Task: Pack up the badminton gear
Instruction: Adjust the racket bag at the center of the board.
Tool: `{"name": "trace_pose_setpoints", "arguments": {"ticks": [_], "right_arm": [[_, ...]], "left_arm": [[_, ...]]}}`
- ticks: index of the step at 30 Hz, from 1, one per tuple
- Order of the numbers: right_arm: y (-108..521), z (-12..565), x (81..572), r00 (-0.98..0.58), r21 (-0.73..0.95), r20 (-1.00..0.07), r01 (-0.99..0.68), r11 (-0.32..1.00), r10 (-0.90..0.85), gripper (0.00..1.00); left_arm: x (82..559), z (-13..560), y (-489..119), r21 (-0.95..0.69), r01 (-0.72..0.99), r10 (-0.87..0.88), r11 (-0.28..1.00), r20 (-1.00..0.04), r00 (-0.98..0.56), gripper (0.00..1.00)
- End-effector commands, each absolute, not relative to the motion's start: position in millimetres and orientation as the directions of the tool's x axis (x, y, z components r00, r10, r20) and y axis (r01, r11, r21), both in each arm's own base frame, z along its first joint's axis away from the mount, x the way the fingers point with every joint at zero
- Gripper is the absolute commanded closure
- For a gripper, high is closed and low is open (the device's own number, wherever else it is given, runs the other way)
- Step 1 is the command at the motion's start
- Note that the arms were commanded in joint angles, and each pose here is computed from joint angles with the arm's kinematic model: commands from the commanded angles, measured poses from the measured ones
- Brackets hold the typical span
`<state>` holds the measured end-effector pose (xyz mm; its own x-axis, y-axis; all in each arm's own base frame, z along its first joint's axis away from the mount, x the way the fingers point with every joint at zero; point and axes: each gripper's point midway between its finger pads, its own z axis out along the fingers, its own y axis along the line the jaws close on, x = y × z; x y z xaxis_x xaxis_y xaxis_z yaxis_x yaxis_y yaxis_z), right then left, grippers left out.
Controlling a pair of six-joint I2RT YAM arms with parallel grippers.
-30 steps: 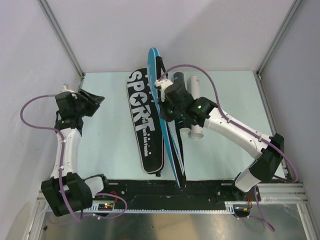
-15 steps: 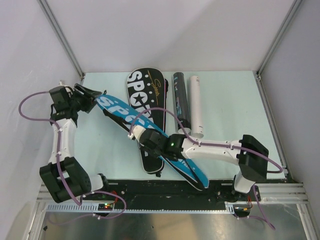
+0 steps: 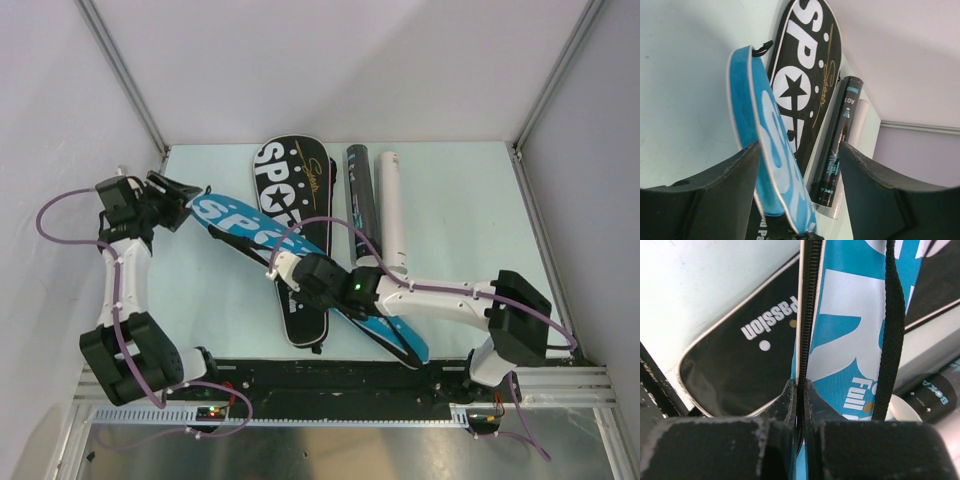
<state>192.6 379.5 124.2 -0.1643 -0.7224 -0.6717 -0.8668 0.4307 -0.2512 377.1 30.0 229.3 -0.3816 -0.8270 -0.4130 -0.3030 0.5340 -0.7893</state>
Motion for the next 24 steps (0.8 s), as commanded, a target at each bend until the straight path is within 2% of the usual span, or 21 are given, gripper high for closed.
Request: {"name": "trace_pose_setpoints", "arguments": {"ticks": [1,4,8,15,24], "right_arm": [[376,168,214,-0.087,-0.281,-0.755,-0.853,0.441,-0.650,1.00],[370,174,215,-0.081,-0.270,-0.765,-0.860,0.433,-0.638,1.00],[366,174,213,-0.071,-0.259,-0.771,-0.872,0.414,-0.632,1.00],[366,160,204,-0.046,-0.238,-0.770,-0.905,0.354,-0.636,1.00],[361,159,204,-0.037,-0.232,-0.782,-0.909,0.346,-0.622,1.00]], "left_arm": [[362,233,39,-0.739,-0.313,-0.793,0.596,-0.482,-0.372,0.31],[356,240,49,-0.686,-0.346,-0.767,0.640,-0.538,-0.350,0.31],[347,237,55,-0.649,-0.380,-0.752,0.659,-0.561,-0.346,0.30],[350,210,54,-0.656,-0.426,-0.782,0.623,-0.495,-0.380,0.28],[352,181,40,-0.691,-0.430,-0.801,0.581,-0.394,-0.451,0.30]]}}
